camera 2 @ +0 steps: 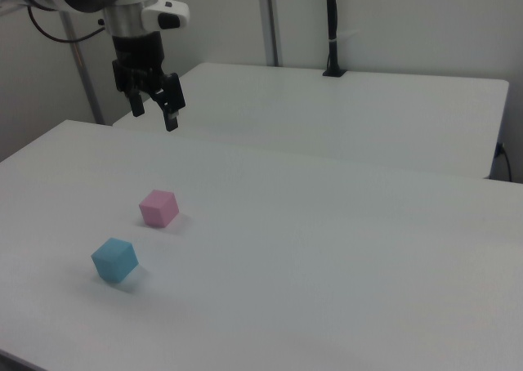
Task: Put blue cube on pink cube
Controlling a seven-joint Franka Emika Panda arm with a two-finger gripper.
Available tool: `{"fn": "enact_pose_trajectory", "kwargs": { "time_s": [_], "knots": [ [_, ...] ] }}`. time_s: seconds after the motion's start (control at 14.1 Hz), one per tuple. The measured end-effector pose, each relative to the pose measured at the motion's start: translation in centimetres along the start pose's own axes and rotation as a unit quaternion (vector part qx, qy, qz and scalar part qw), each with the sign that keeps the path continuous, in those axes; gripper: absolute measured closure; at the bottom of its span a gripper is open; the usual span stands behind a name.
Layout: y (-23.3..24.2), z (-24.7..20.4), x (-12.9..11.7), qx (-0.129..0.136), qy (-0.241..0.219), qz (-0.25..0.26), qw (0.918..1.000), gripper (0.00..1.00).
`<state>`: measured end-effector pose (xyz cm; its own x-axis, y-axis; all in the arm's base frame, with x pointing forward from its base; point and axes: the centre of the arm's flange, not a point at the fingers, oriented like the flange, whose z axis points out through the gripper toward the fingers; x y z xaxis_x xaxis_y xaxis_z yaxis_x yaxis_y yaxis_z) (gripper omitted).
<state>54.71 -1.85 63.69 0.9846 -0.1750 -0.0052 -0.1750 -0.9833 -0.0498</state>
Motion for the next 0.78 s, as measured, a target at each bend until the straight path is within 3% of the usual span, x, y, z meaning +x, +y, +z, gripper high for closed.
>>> {"fn": "enact_pose_trajectory", "kwargs": {
  "time_s": [0.57, 0.78],
  "knots": [
    [-0.04, -0.03, -0.01, 0.000, 0.000, -0.001, 1.0000, 0.00],
    [0.31, -0.06, 0.04, -0.017, 0.003, -0.002, 0.9999, 0.00]
  ]
}}
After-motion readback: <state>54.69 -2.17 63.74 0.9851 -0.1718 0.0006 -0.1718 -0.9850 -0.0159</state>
